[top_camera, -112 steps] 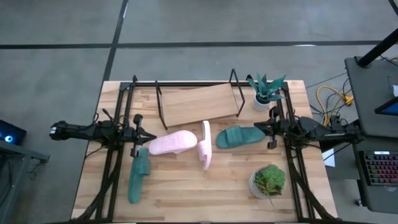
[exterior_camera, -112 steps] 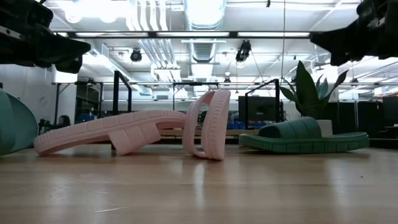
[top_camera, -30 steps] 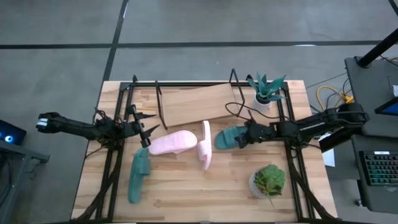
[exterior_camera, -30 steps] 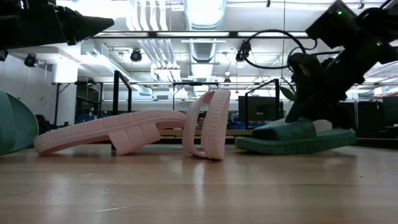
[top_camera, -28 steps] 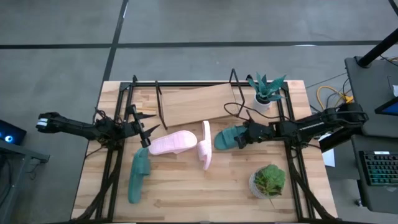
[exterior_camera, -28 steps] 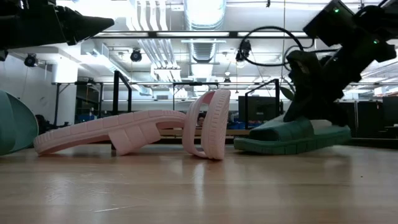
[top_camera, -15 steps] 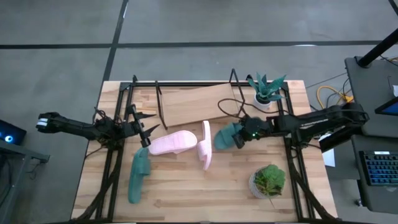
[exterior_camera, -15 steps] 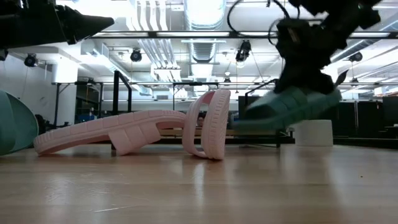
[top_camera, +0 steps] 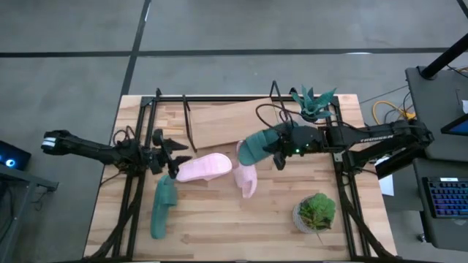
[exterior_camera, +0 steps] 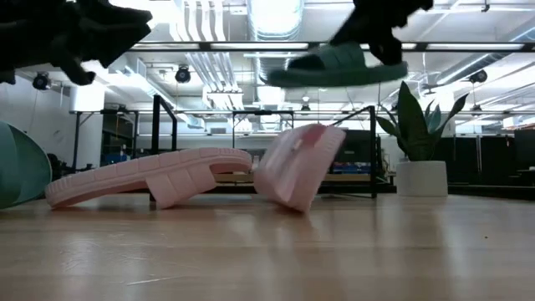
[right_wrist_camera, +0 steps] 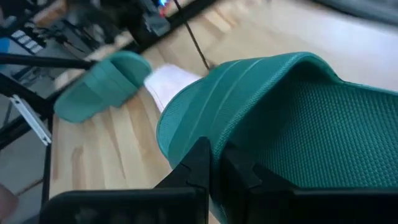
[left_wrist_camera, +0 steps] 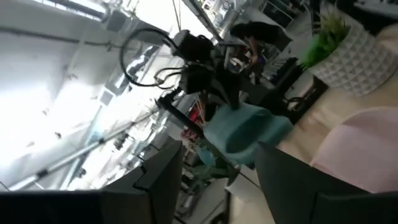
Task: Pick and place slides into the shelf
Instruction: Put the top green slide on the shelf
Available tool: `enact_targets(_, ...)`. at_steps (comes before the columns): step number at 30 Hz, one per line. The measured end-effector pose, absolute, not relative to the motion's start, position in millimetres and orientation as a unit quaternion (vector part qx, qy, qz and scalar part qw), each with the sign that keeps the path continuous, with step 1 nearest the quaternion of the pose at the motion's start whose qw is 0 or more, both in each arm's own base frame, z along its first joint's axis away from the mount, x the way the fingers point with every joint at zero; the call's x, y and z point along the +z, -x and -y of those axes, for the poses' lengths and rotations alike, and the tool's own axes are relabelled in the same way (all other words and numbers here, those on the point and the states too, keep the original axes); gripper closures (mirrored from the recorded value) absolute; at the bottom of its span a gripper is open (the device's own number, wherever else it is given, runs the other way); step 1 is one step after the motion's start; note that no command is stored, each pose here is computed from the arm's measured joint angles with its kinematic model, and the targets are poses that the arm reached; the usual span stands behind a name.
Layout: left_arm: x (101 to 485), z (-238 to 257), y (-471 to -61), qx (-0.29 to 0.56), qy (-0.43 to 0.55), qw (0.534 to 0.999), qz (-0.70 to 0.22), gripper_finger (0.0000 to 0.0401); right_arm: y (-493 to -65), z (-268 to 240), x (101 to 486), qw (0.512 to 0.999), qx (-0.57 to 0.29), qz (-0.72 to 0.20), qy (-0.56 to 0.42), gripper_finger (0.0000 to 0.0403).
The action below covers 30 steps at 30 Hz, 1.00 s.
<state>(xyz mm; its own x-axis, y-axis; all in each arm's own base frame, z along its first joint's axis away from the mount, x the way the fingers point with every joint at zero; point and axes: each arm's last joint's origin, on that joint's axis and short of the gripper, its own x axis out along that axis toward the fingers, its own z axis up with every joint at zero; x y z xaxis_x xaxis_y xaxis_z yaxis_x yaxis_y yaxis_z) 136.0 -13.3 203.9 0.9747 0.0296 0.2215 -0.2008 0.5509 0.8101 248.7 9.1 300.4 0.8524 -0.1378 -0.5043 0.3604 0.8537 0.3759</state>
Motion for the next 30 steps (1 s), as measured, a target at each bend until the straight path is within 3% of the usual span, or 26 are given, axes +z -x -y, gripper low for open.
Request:
enact_targets(5, 212, 16, -152, 0.064, -0.543, 0.834, 0.077, 0.0217, -256, -9, 316, 0.945, -0.132, -0.220, -0.205, 0.0390)
enact_targets(14, 226, 21, -212, 0.057, -0.592, 0.804, -0.002, 0.0217, -268, -10, 330, 0.953, -0.122, -0.221, -0.167, 0.0390)
enact_targets(30, 210, 39, -298, 0.161, -0.742, 0.641, -0.110, 0.0217, -264, -1, 331, 0.951, -0.157, -0.224, -0.147, 0.0390)
